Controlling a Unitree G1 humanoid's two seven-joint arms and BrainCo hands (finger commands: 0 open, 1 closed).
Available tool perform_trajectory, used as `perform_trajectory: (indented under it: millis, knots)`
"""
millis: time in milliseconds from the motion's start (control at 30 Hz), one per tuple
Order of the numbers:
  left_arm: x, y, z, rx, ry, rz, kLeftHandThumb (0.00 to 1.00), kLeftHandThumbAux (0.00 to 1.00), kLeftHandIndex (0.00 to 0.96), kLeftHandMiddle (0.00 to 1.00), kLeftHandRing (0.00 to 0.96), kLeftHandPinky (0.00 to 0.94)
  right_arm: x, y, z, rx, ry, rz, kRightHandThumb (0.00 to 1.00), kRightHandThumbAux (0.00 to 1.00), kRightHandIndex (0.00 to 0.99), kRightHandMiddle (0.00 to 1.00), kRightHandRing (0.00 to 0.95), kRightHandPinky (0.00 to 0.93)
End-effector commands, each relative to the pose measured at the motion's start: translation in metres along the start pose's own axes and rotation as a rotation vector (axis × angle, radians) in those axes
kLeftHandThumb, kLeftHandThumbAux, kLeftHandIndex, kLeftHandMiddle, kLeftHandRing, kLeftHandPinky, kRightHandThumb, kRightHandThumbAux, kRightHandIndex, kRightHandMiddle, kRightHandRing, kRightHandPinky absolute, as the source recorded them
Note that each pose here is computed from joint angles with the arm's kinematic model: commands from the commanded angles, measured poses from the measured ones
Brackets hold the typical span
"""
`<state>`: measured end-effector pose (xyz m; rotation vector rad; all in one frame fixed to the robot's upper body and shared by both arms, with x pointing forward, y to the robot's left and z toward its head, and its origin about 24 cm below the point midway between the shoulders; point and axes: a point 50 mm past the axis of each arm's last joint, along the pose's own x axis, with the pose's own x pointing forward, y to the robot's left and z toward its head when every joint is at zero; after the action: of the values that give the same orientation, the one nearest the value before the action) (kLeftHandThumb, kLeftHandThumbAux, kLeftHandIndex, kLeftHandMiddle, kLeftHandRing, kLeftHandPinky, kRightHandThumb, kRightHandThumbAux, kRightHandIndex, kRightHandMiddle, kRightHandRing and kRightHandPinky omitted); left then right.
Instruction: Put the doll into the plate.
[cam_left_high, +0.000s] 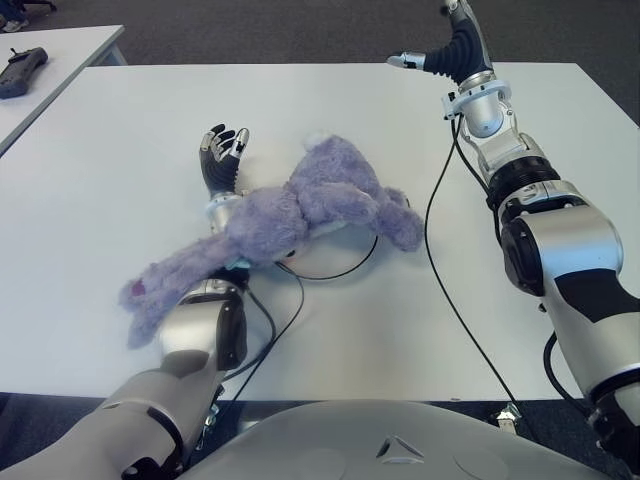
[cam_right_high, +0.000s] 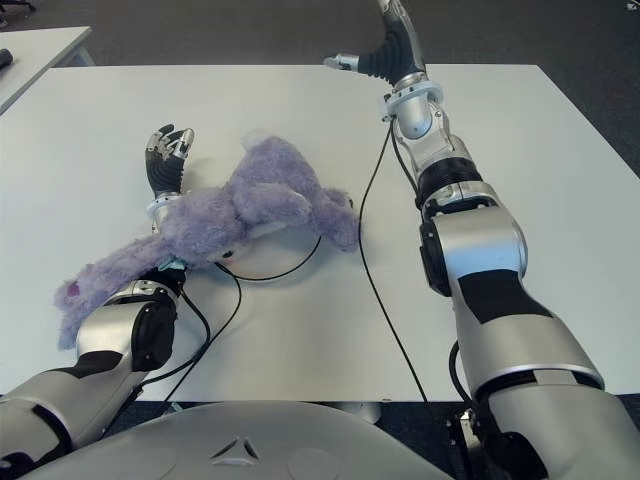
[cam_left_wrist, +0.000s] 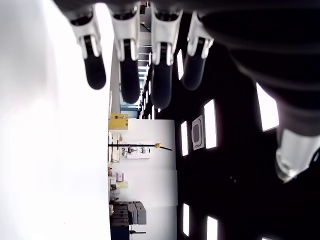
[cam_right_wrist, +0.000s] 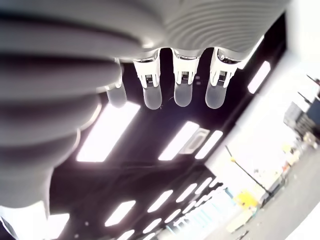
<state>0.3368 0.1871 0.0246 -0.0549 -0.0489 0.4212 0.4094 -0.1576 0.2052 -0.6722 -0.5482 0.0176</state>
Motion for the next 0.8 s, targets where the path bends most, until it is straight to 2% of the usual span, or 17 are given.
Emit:
perform_trajectory:
  millis: [33,167,367,567,800]
  knots:
    - [-0.109,0.045,-0.117,0.071,0.505,0.092,0.0,0.541,0.242,0.301,0.279,0.219,-0.018,0.02,-0.027,0.189,0.195,0.04,0.0,0.719,0.024,0.002,0.0,0.0]
    - [-0.109,0.047,-0.117,0.076,0.506,0.088,0.0,0.552,0.245,0.304,0.28,0.208,-0.022,0.023,-0.034,0.343,0.252,0.043,0.0,0.749,0.023,0.002,0.0,0.0]
    - [-0.109,0.049,-0.117,0.061,0.502,0.093,0.0,0.555,0.246,0.304,0.279,0.229,-0.027,0.029,-0.04,0.489,0.298,0.051,0.0,0.805,0.021,0.007,0.0,0.026]
    - [-0.109,0.049,-0.118,0.061,0.516,0.093,0.0,0.559,0.244,0.308,0.282,0.21,-0.031,0.033,-0.044,0.564,0.327,0.059,0.0,0.825,0.018,0.008,0.0,0.031]
    - [-0.11,0.049,-0.118,0.061,0.512,0.1,0.0,0.548,0.238,0.314,0.288,0.215,-0.036,0.036,-0.049,0.632,0.36,0.056,0.0,0.791,0.013,0.001,0.0,0.002]
